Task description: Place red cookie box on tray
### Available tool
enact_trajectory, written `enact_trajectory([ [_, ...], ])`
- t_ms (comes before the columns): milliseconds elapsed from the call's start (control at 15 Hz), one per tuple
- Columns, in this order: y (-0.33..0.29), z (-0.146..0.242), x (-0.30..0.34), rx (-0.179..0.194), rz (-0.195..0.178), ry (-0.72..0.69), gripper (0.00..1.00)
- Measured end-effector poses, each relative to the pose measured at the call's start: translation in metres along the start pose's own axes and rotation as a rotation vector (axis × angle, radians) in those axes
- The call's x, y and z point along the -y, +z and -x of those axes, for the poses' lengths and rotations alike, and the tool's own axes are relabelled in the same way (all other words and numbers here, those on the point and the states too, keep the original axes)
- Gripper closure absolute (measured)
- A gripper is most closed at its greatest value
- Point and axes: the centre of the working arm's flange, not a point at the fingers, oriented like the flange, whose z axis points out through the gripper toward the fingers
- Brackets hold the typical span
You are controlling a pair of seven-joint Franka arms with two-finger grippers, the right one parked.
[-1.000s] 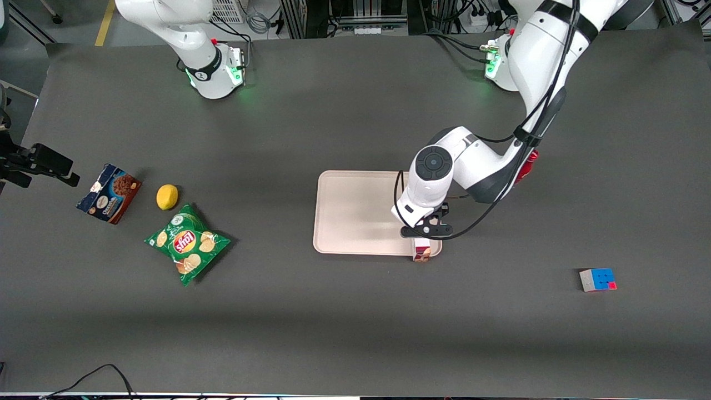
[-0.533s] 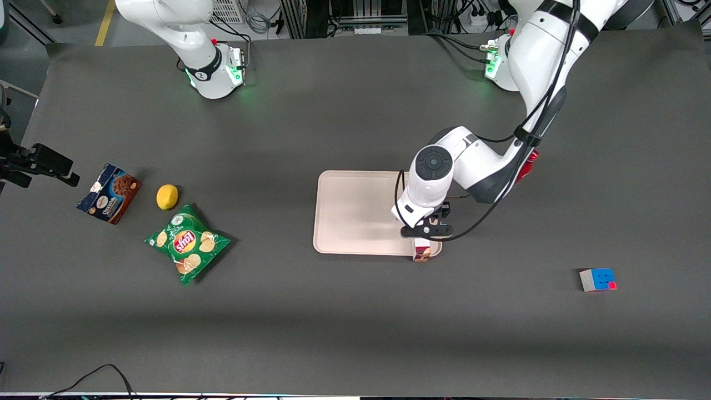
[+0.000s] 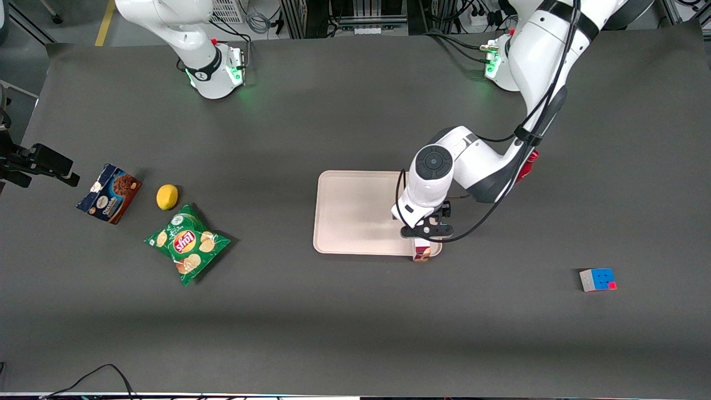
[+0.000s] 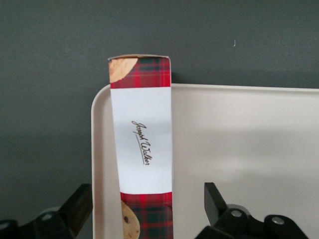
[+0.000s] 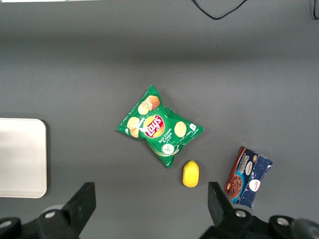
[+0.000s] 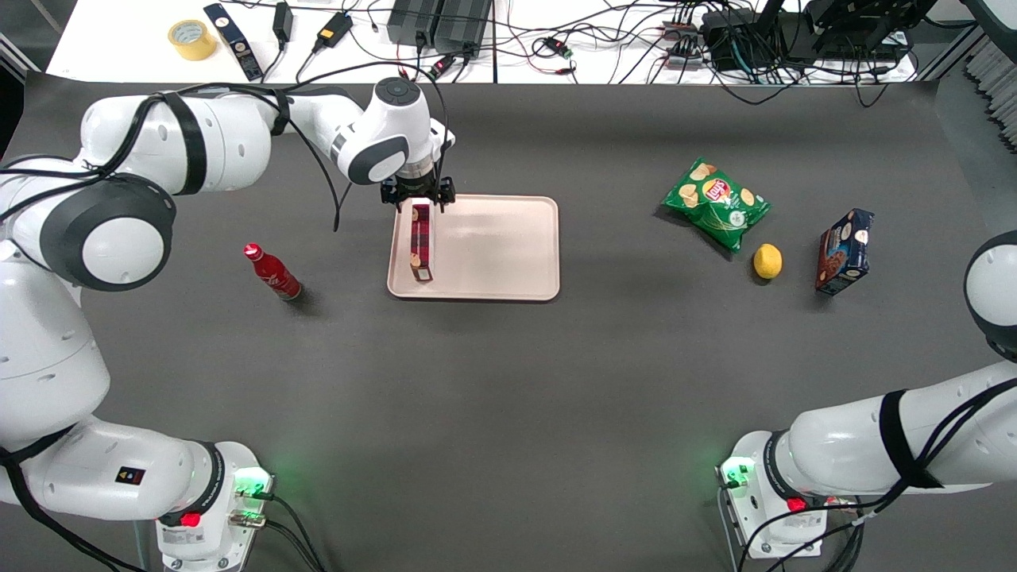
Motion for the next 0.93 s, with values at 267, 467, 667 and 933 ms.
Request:
enact_trajectory([
  [267, -0.035, -0.015, 0.004, -0.014, -0.034, 0.04, 0.0],
  [467, -0.076, -0.029, 0.01, -0.06, -0.036, 0.042, 0.0],
  [667, -0.125, -0.047, 0.038, -0.112, -0.051, 0.068, 0.0],
  [933, -0.195, -0.063, 0.111, -0.089, -0.06, 0.133, 0.0],
])
